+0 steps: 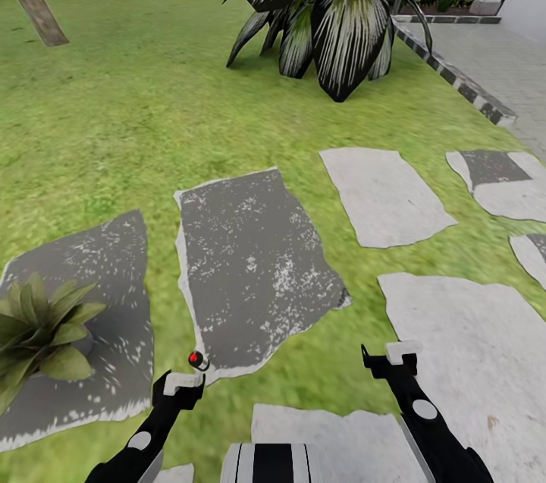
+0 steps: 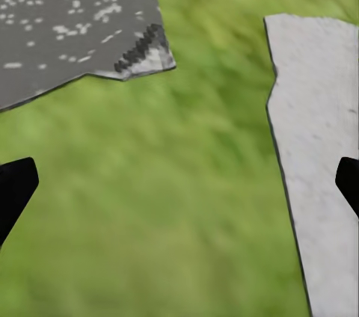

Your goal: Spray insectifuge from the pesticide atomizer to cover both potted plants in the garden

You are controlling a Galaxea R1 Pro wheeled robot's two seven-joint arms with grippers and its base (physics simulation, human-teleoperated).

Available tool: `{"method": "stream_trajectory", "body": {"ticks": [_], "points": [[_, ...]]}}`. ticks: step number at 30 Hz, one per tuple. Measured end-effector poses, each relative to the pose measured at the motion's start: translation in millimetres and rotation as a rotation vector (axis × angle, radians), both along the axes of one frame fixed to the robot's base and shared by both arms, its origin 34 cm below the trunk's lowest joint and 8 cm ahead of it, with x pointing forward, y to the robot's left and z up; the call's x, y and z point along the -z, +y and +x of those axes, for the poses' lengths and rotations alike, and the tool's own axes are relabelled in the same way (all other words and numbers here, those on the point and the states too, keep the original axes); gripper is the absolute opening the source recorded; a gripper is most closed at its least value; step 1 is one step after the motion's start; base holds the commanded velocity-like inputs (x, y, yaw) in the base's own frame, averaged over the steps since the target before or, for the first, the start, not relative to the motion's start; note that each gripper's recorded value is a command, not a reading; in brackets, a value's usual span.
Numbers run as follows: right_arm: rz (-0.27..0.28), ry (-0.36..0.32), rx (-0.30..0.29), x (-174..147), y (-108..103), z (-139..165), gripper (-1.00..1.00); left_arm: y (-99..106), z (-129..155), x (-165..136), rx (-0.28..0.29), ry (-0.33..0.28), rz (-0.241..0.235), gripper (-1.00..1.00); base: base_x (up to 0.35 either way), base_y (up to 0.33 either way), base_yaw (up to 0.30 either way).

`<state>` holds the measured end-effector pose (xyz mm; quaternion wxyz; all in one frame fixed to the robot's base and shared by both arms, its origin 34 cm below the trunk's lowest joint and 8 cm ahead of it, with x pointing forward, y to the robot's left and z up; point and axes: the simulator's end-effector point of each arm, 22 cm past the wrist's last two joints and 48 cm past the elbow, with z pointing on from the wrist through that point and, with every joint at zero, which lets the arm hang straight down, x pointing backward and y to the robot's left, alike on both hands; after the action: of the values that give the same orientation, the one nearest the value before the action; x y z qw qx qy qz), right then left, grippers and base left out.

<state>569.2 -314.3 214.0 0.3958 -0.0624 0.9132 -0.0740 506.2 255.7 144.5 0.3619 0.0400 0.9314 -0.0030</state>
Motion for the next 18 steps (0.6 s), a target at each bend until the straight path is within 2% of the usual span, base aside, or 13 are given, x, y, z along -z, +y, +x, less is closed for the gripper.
{"method": "stream_trajectory", "body": {"ticks": [18], "points": [[0.000, 0.000, 0.000, 0.0, 0.0, 0.1, 1.00, 0.2, 0.0, 0.1, -0.002, 0.000, 0.000, 1.00, 0.035, -0.021, 0.000]]}}
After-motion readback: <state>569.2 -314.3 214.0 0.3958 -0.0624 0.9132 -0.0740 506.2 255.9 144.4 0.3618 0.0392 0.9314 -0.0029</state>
